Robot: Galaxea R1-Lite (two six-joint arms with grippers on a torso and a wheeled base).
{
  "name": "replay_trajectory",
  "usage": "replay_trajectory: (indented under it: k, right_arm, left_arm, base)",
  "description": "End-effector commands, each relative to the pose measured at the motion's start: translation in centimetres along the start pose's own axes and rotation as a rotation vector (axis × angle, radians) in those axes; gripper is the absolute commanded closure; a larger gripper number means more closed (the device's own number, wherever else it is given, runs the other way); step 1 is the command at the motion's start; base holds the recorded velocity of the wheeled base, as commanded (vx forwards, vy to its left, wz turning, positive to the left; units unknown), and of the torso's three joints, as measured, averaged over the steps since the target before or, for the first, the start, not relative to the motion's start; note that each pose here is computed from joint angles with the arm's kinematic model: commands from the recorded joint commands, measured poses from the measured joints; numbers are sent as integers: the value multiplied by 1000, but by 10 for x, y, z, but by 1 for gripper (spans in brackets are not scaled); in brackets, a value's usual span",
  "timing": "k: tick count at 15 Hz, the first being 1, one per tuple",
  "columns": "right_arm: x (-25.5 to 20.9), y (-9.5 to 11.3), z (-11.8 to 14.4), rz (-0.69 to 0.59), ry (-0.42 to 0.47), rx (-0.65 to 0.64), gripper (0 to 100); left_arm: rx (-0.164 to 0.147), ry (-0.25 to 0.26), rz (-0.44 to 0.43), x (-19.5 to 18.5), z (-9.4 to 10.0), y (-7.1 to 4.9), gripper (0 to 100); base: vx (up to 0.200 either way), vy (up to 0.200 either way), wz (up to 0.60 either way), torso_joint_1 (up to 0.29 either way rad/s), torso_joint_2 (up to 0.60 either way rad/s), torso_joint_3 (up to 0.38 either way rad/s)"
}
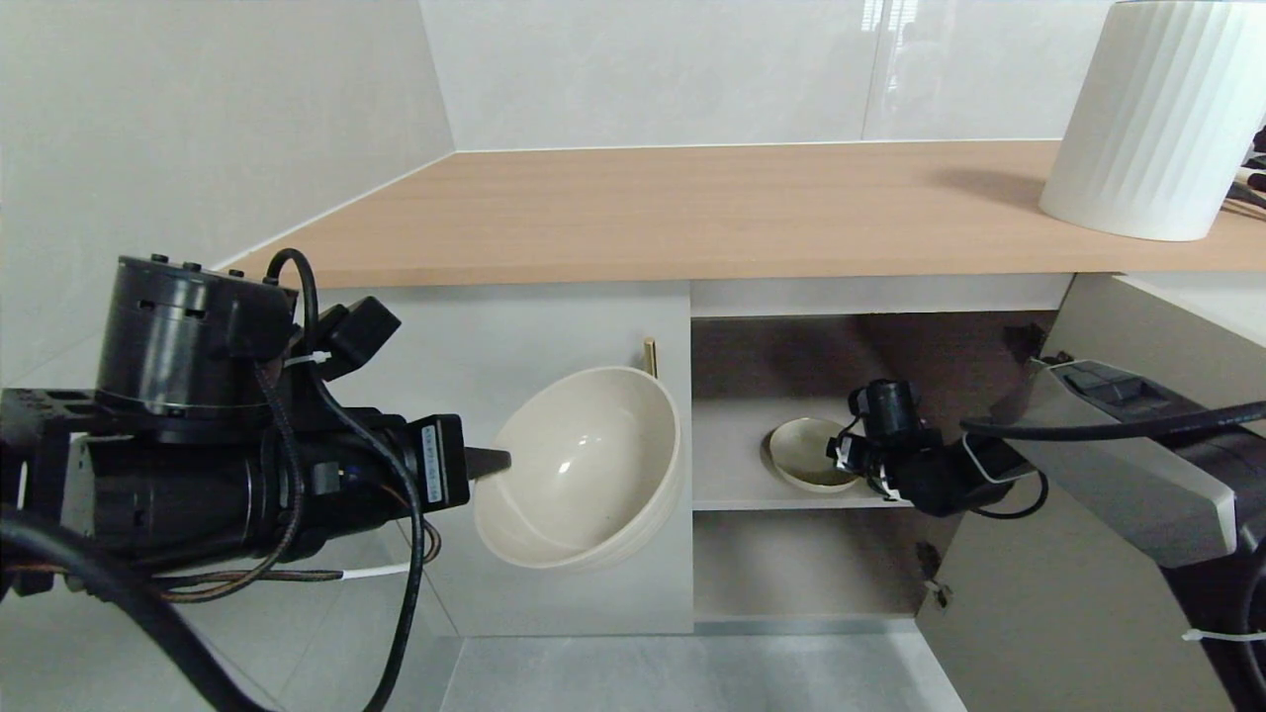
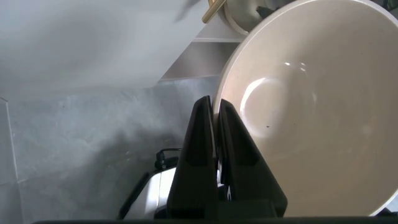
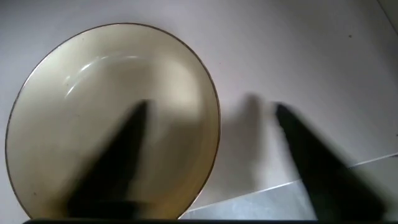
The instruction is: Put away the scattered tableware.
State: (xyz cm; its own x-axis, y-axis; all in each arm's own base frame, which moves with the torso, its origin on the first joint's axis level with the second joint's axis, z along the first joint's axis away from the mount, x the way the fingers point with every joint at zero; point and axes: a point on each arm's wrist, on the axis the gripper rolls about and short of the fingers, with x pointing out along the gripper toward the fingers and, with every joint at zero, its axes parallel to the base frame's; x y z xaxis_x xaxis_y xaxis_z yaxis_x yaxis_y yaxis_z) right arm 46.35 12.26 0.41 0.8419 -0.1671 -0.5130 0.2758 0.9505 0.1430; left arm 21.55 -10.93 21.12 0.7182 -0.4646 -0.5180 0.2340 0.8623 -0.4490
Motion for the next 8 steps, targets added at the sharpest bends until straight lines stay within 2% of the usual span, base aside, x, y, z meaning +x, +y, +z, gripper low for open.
replay_trajectory:
  k: [1, 3, 4, 6, 8]
  right_arm:
    - [-3, 0, 3, 2, -3, 10, 0]
    - [-15, -3, 8, -11, -6, 12, 0]
    - [-34, -5, 15, 0, -3, 6, 0]
    - [-69, -1, 25, 50, 1, -4, 0]
    - [-129, -2, 45, 144, 82, -42, 0]
  left_arm:
    - [1, -2, 0, 0, 0, 0, 100]
    - [1, 4, 3, 2, 0, 0, 100]
    - [15, 7, 1, 3, 0, 0, 100]
    - [62, 38, 5, 13, -3, -1, 100]
    - [129, 113, 35, 39, -13, -1, 100]
  base:
    - [0, 0, 0, 0, 0, 0]
    - [0, 0, 0, 0, 0, 0]
    - [0, 0, 0, 0, 0, 0]
    - [0, 0, 0, 0, 0, 0]
    - [0, 0, 0, 0, 0, 0]
